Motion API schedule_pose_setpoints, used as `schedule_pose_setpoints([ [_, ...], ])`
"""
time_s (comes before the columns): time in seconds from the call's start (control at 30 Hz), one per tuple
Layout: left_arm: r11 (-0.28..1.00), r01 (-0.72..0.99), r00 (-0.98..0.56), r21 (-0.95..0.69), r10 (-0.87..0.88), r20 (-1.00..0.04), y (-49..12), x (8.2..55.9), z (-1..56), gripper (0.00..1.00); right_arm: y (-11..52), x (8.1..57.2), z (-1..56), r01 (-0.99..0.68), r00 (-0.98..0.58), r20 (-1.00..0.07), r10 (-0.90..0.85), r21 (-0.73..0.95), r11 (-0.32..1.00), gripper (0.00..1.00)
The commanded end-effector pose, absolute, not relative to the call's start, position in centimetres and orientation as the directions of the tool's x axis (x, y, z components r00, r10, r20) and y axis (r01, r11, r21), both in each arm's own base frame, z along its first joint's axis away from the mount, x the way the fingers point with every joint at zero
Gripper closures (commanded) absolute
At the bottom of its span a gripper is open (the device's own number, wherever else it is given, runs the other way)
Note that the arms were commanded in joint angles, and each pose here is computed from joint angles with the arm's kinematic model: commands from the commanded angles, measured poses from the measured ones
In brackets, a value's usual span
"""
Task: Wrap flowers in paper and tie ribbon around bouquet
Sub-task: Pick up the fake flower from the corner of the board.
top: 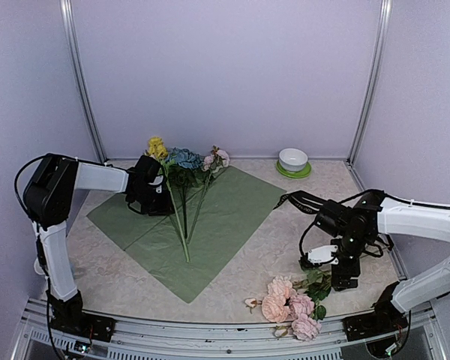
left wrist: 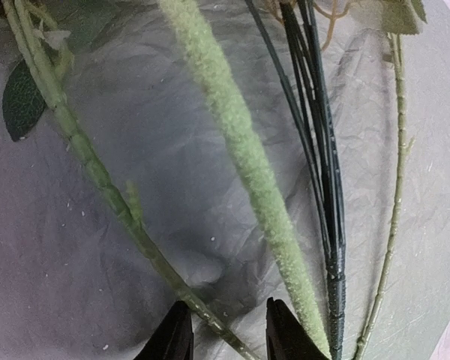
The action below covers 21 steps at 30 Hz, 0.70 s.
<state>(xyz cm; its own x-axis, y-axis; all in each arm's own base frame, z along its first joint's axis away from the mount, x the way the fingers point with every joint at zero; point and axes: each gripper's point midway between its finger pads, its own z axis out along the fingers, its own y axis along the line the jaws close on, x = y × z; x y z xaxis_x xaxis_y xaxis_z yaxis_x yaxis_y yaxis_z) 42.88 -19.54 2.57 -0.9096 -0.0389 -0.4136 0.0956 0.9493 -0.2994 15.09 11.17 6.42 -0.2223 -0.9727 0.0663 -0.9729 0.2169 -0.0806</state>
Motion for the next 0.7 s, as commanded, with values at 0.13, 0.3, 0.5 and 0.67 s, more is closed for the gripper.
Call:
schedule_pose_setpoints([
  [0.13,0.926,0.155,-0.885,-0.344,-0.025,-0.464,-20.1,43.6,5.2,0.66,9.6,14.3,6.1,-0.976,-0.21,0.111,-0.971,-0.08,0.202,0.06],
  [0.3,0.952,0.113,-0.881,-0.285,-0.036,-0.471,-18.0,43.1,6.2,0.65,8.2,14.4,6.1,-0.979,-0.182,0.158,-0.97,-0.121,0.164,0.19],
  [0.5,0.946,0.133,-0.854,-0.295,-0.041,-0.519,-17.7,42.6,9.5,0.63,7.9,15.1,4.8,-0.979,-0.163,0.157,-0.974,-0.147,0.14,0.54],
  [0.67,0.938,0.154,-0.827,-0.31,-0.049,-0.56,-17.6,42.5,12.0,0.62,8.5,15.6,3.8,-0.982,-0.13,0.126,-0.984,-0.152,0.11,0.6],
])
